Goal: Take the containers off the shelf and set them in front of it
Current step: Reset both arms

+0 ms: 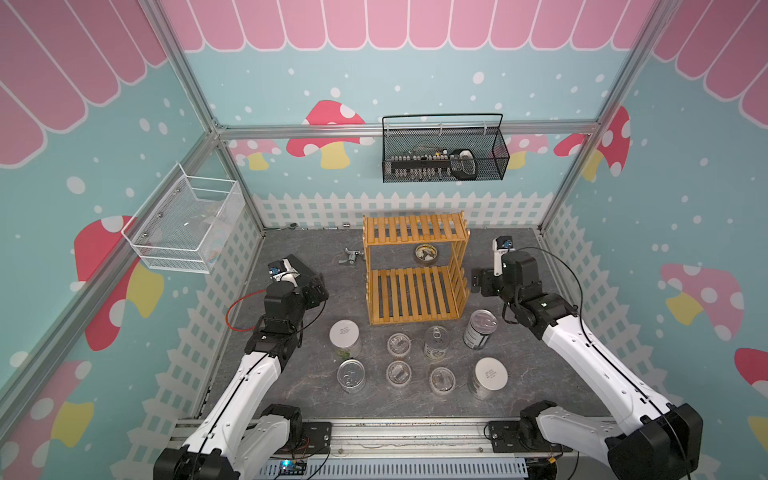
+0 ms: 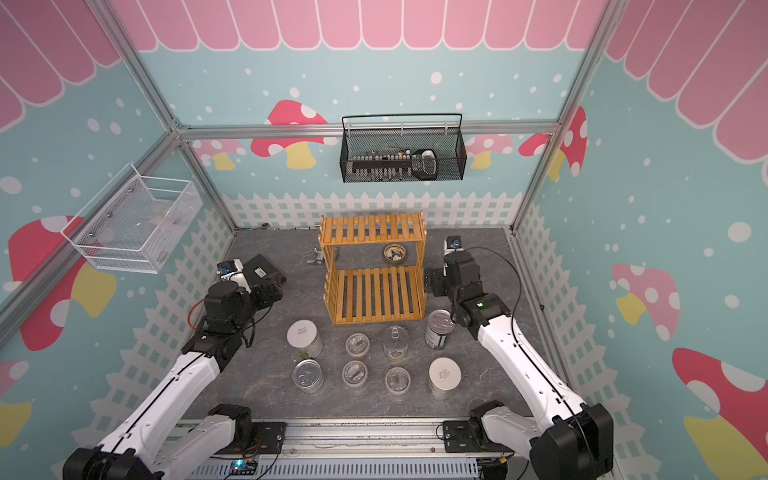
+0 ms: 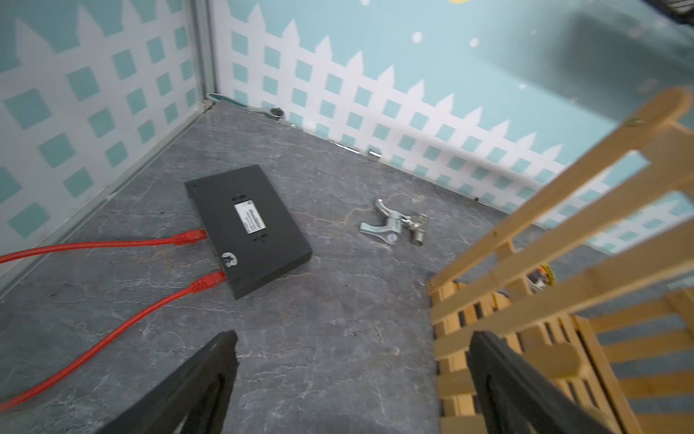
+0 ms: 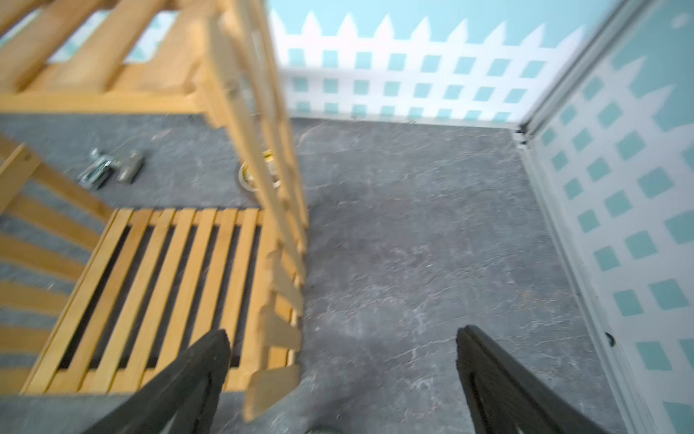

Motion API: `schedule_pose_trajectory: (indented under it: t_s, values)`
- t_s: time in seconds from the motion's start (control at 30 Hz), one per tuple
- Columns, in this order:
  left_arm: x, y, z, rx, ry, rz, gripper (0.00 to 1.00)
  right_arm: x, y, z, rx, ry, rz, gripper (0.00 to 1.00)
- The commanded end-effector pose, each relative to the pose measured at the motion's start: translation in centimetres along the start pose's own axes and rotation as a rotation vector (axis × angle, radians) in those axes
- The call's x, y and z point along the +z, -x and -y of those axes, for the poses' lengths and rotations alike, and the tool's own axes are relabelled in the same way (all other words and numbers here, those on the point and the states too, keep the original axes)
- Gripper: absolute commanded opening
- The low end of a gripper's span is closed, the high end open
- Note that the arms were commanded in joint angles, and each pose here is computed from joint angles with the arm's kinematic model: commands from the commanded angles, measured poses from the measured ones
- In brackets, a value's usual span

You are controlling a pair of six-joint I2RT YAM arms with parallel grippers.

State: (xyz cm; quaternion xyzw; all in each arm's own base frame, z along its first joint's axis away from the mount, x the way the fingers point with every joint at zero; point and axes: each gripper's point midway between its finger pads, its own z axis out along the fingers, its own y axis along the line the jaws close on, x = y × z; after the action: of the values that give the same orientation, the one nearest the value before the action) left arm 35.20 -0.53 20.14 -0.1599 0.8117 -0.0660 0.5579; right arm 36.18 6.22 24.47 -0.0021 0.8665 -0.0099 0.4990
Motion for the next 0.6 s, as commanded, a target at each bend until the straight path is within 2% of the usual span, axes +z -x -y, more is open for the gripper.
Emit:
schedule_pose_trajectory:
  t_s: [0.0, 0.07, 0.17, 0.37, 0.57]
  values:
    - [1.2, 2.1, -1.7, 0.007, 0.09, 0.139, 0.99, 0.9, 0.2, 4.9, 0.089, -0.118, 0.081, 0.99]
    - [1.8, 1.6, -2.6, 0.033, 0.107, 0.156, 0.99, 1.6, -0.7, 7.8, 0.15, -0.16, 0.121, 0.99]
    - [2.2, 1.3, -3.0, 0.055, 0.059, 0.214, 0.99, 3.0, -2.3, 9.5, 0.159, -0.173, 0.174, 0.99]
    - [3.3, -0.5, -3.7, 0.149, 0.062, 0.248, 0.99, 6.4, -5.9, 11.2, 0.08, -0.234, 0.189, 0.99]
    - [4.4, -1.6, -3.0, 0.184, 0.008, 0.237, 0.99, 7.0, -6.4, 10.9, 0.038, -0.19, 0.277, 0.99]
